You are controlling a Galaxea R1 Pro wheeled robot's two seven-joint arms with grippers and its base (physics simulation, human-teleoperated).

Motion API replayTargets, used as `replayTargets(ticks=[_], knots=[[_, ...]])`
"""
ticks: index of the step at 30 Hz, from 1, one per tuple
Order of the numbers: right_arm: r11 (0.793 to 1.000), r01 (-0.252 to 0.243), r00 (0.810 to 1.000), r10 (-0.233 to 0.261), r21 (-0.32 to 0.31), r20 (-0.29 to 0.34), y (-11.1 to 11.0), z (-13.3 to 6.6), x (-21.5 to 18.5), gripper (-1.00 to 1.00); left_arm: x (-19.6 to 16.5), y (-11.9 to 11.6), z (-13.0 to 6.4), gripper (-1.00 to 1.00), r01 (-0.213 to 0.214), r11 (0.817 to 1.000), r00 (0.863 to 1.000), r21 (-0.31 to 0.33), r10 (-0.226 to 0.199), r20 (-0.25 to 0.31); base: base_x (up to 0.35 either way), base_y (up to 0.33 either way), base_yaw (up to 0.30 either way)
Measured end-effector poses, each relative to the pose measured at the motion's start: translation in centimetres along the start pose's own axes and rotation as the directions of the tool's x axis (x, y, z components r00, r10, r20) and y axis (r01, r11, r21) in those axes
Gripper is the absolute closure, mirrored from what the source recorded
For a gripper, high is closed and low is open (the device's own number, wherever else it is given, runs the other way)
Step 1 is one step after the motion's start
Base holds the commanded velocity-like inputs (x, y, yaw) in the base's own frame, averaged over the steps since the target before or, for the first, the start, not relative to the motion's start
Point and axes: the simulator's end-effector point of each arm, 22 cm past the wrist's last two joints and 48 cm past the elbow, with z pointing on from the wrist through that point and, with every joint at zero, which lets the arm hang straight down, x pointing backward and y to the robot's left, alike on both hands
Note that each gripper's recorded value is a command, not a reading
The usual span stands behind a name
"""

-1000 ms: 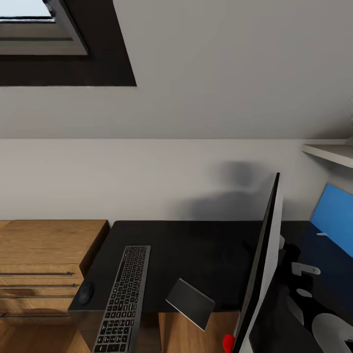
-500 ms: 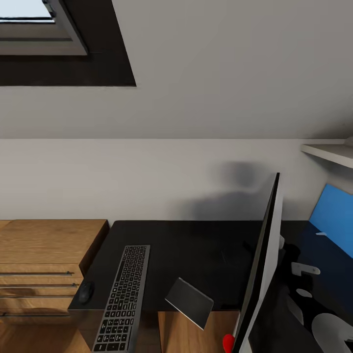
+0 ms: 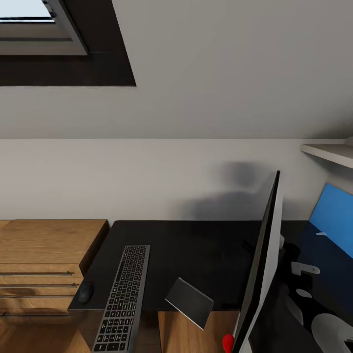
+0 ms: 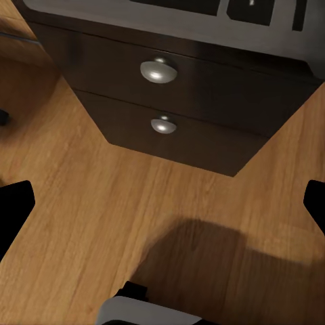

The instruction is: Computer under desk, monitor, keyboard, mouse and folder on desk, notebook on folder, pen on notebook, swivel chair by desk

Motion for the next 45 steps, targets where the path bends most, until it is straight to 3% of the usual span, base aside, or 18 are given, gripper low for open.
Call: replayTargets(ticks=[45], knots=[[1.0, 0.006, 1.0, -0.006, -0.004, -0.002, 0.28, -0.04, 0.02, 1.0, 0.02, 0.08, 0.02, -1.0, -0.001, 1.0, 1.0, -0.001, 0.001, -0.001, 0.0, 0.0, 0.0]])
